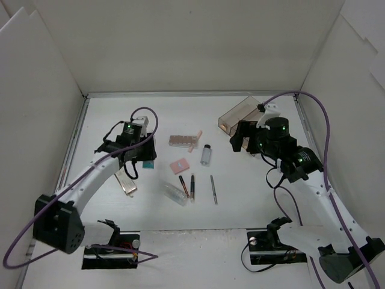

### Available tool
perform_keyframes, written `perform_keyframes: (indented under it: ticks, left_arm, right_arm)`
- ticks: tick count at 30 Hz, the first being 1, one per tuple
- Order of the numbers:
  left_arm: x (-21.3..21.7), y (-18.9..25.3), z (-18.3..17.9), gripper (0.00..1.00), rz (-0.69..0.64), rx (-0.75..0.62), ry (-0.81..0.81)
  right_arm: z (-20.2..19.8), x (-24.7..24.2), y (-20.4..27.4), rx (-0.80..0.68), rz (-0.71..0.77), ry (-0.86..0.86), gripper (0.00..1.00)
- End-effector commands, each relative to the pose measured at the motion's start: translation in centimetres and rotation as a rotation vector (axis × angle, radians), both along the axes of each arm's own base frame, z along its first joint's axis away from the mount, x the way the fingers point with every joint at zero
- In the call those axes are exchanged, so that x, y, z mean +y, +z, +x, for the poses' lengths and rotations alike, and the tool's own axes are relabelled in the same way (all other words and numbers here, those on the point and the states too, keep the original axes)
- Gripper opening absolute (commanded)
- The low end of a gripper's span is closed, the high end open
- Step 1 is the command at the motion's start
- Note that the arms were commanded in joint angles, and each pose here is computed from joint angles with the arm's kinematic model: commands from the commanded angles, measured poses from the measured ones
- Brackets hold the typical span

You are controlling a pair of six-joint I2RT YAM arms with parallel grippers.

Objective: Organize the makeup

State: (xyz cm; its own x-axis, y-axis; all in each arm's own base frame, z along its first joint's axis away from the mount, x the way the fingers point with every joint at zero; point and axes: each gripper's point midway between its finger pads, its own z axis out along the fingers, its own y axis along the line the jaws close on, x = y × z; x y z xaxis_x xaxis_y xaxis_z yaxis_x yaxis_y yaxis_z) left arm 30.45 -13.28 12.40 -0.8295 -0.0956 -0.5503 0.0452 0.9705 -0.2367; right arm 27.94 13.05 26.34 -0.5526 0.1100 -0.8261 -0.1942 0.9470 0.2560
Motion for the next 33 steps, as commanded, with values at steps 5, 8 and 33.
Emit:
perform_keyframes:
  ticks: [5, 8, 33]
  left_arm:
    - [-5.3, 16.7, 1.1, 0.00, -0.213, -0.602, -0.307]
    - [-7.1, 19.1, -0.2, 0.00, -0.256, -0.702, -0.401]
    - [-13.9, 25.1, -5.7, 0.00, -0.366, -0.892, -0.668]
  right_arm:
    - [-0.5, 7.4, 6.6, -0.045, 0.208, 0.297, 0.90]
    - [-0.9, 9.0, 8.4, -0.060, 0.247, 0.358, 0.90]
    - [-1.2, 18.0, 11.8, -0.115, 0.466, 0.537, 0.91]
